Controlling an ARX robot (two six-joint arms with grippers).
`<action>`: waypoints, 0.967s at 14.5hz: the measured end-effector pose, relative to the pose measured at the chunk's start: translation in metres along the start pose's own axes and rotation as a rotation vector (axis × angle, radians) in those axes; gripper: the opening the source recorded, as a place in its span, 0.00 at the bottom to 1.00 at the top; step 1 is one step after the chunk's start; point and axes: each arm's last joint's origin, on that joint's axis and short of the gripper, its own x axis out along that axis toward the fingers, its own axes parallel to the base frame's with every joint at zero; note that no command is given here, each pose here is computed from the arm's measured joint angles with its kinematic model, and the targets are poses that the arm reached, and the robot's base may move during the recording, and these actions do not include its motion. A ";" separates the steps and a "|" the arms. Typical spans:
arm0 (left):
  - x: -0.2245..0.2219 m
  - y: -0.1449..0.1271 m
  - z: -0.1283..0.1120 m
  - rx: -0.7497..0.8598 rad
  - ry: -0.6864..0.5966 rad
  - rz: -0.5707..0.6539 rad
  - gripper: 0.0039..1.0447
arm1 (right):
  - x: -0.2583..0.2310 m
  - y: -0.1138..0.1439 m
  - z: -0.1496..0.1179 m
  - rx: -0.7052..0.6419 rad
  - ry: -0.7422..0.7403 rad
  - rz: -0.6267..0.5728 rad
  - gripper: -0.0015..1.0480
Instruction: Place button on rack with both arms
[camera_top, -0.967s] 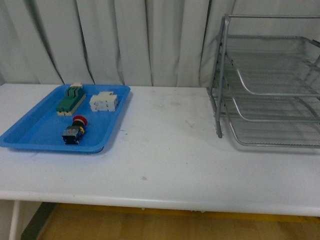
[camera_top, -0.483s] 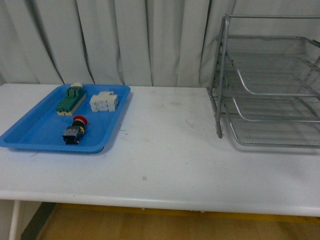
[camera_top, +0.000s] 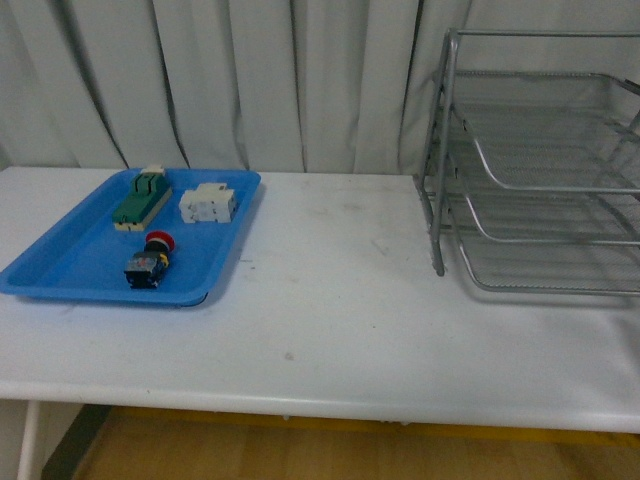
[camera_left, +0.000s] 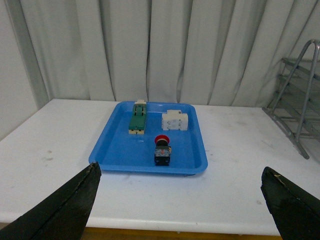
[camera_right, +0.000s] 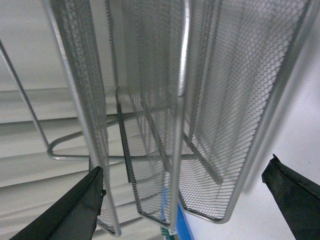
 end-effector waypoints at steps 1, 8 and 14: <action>0.000 0.000 0.000 0.000 0.000 0.000 0.94 | 0.002 -0.006 -0.002 -0.004 0.010 -0.017 0.94; 0.000 0.000 0.000 0.000 0.000 0.000 0.94 | 0.030 -0.014 -0.007 -0.062 0.041 -0.003 0.94; 0.000 0.000 0.000 0.000 0.000 0.000 0.94 | 0.045 -0.005 -0.003 -0.085 0.039 0.048 0.94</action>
